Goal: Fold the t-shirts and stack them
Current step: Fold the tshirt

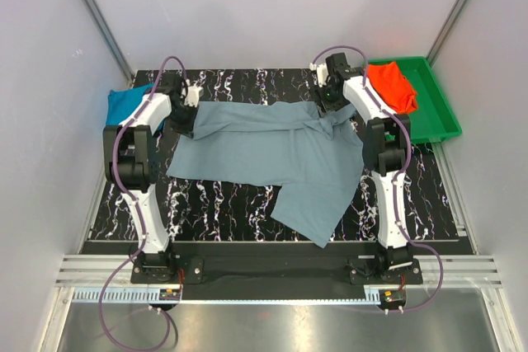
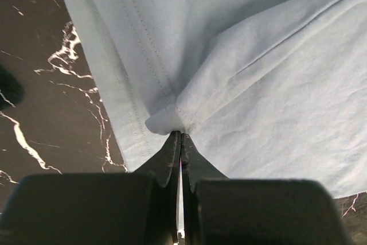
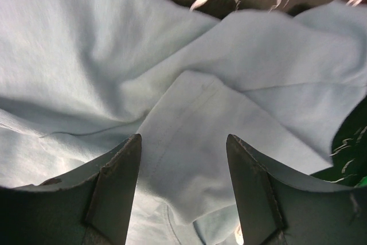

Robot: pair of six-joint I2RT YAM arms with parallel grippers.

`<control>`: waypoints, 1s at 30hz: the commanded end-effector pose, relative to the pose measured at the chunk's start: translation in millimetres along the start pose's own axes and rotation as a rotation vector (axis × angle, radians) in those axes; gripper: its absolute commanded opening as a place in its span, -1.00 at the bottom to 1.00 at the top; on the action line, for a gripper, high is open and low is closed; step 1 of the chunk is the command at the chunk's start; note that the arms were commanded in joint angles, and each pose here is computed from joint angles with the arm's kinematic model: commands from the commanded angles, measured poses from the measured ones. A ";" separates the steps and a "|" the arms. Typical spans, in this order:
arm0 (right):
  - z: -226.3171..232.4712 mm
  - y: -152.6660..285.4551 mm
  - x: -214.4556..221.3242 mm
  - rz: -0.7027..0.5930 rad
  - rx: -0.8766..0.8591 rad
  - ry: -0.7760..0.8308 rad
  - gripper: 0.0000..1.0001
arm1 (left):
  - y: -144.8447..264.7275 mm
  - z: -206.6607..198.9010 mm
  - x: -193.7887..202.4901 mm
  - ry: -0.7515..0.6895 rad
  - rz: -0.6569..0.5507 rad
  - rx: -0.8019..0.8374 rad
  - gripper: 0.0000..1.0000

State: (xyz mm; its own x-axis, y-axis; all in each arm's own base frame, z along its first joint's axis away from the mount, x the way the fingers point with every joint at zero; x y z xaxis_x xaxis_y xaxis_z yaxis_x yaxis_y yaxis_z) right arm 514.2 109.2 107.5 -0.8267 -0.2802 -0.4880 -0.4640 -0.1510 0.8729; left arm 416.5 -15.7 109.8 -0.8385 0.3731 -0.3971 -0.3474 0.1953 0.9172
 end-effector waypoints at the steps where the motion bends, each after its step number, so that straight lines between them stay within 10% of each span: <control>1: 9.5 36.2 -13.4 -0.069 -0.002 0.016 0.35 | 14.0 2.9 -7.7 -0.002 -0.050 -0.028 -1.00; 17: 14.0 101.3 -13.3 -0.150 0.032 0.099 0.30 | 8.6 26.7 -22.6 0.010 -0.075 -0.068 -1.00; 30: 25.0 40.9 -41.8 -0.142 0.095 0.178 0.24 | -0.2 23.9 -15.9 0.019 -0.064 -0.044 -1.00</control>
State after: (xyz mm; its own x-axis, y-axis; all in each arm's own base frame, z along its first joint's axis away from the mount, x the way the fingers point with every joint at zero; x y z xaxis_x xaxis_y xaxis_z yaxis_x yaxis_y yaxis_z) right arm 508.6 126.7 160.4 -0.7216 -0.3921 -0.5706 -0.5691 -0.1335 0.8114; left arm 433.7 0.0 113.9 -0.8340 0.3466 -0.4293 -0.3934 0.1720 0.9031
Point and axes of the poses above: each gripper's point midway between its finger pads, its own y axis back along the fingers, its own z axis along the line the jaws close on, x = y × z, the point moved 6 cm from there along y, back along the fingers, and after that the axes turned 9 degrees about -y, right-handed, at the moved point
